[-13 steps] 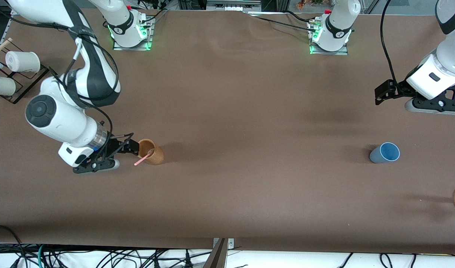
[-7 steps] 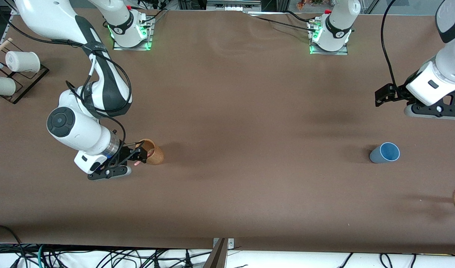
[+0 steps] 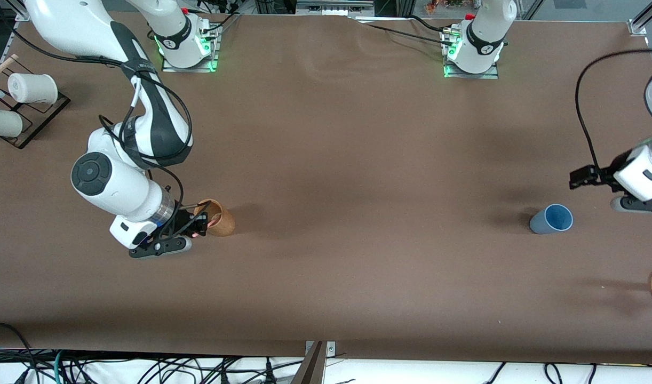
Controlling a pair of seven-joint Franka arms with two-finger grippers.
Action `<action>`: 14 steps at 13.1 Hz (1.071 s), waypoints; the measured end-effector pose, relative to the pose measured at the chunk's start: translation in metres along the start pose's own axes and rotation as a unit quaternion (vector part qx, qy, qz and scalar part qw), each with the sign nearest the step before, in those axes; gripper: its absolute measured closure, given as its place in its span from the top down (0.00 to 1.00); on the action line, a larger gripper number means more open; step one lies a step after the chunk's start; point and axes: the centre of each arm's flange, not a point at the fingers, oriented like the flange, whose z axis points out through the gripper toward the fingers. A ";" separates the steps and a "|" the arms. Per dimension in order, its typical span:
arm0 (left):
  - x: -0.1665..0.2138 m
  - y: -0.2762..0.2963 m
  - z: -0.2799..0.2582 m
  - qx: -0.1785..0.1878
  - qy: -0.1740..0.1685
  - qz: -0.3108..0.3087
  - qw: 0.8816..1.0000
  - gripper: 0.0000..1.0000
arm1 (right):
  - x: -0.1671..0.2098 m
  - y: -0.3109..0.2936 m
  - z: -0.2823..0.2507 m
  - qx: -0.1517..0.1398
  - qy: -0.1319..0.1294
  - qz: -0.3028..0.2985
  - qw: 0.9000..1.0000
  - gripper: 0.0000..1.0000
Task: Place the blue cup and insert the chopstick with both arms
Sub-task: 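Lift the chopstick with the right gripper while the left gripper grasps the blue cup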
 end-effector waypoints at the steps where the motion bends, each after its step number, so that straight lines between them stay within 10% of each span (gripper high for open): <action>1: 0.006 -0.017 0.024 -0.001 0.009 0.013 1.000 1.00 | 0.000 -0.001 0.000 -0.001 0.000 -0.001 1.000 0.19; 9: 0.017 -0.044 0.164 -0.020 0.008 0.024 0.999 0.91 | 0.002 -0.005 -0.016 -0.011 -0.009 -0.006 1.000 0.09; 14: 0.012 -0.042 0.191 -0.029 -0.005 0.036 0.999 0.37 | 0.002 -0.013 -0.127 -0.028 -0.040 -0.012 0.999 0.09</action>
